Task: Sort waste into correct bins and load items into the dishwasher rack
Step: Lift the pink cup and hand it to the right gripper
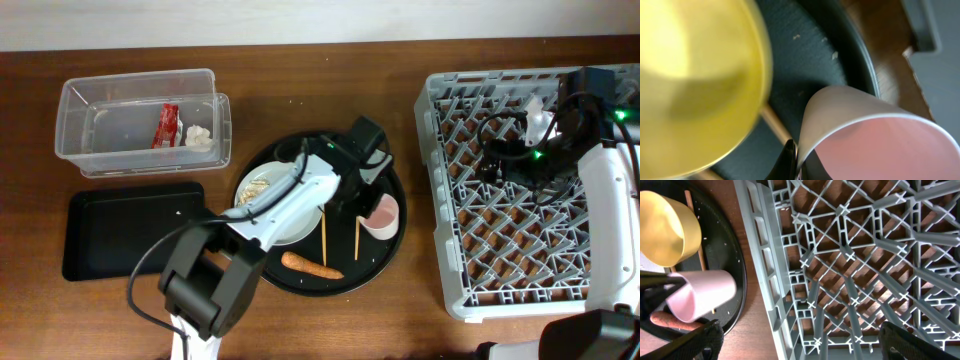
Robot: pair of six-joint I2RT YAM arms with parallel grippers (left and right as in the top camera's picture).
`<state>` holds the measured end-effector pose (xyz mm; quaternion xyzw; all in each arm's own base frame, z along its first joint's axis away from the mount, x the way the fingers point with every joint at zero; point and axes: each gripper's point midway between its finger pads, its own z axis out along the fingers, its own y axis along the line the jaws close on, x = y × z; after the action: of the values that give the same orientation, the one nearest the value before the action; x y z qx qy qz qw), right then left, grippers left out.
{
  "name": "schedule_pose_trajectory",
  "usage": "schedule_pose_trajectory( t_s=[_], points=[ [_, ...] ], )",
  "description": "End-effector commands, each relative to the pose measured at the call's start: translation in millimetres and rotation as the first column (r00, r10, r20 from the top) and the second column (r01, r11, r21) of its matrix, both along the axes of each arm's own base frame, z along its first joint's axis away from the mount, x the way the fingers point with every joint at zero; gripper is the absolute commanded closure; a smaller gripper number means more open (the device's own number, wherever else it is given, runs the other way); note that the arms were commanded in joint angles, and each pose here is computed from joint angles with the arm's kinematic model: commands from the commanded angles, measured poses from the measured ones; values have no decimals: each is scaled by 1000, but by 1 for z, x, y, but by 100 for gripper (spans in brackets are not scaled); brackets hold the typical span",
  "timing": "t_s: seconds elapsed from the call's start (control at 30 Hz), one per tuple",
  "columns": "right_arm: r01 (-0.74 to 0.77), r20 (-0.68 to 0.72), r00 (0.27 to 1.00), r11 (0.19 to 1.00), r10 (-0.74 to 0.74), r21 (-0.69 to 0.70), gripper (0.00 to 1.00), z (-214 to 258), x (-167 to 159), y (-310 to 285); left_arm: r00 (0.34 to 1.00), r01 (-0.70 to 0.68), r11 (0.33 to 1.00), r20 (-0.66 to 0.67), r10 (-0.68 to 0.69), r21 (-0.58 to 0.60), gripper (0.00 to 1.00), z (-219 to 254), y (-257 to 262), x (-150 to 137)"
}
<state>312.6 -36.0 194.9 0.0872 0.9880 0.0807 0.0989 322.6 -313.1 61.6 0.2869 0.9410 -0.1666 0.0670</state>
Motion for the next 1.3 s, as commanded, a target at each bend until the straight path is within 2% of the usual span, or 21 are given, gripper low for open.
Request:
schedule_pose_trajectory(
  t_s=[0.0,0.03,0.07,0.1,0.13,0.2,0.23,0.3,0.4,0.47,0.6,0.63,0.77,0.93,1.03,1.13,1.27],
  points=[
    [3,8,1000,1000,-3,13,2,2,2,1,993,-88,986,72,99,-141,100,70,24,39],
    [2,11,1000,1000,-2,16,2,2,3,2,990,-103,977,72,119,-189,100,84,30,46],
    [-4,20,1000,999,4,41,2,3,5,6,988,-119,944,60,144,-308,100,113,40,57],
    [-55,53,997,993,49,108,2,7,8,19,990,-106,886,36,137,-452,100,142,45,63],
    [-126,96,989,977,111,175,2,12,11,33,992,-92,832,20,122,-547,100,161,50,67],
    [-325,244,936,888,253,325,0,32,15,71,998,-56,691,-12,68,-721,100,198,67,71],
    [-431,331,889,825,318,365,0,44,15,90,998,-51,639,-25,49,-767,100,209,76,71],
    [-587,453,790,723,413,364,0,58,14,116,999,-31,568,-34,5,-823,100,225,82,66],
    [-739,590,647,587,482,331,2,76,16,161,999,-17,542,-38,-27,-840,100,230,78,61],
    [-790,648,584,526,489,315,0,86,17,180,998,-11,528,-40,-43,-849,100,233,77,58],
    [-883,777,433,390,457,263,9,114,17,212,996,0,513,-43,-73,-858,100,236,71,52],
    [-892,786,412,379,462,245,14,116,18,216,995,6,500,-45,-91,-866,100,238,68,48],
    [-926,818,326,334,474,176,20,122,18,233,990,0,492,-69,-121,-871,100,240,59,41],
    [-947,835,267,293,481,134,25,126,15,248,987,3,490,-75,-140,-872,100,241,53,36],
    [-947,835,266,291,481,134,34,126,15,248,987,3,490,-75,-140,-872,100,241,53,36],
    [-947,835,266,291,481,134,39,126,15,248,987,3,490,-75,-140,-872,100,241,53,36],
    [-949,835,264,286,482,135,39,126,14,250,987,3,490,-75,-140,-872,100,241,53,36]
  ],
)
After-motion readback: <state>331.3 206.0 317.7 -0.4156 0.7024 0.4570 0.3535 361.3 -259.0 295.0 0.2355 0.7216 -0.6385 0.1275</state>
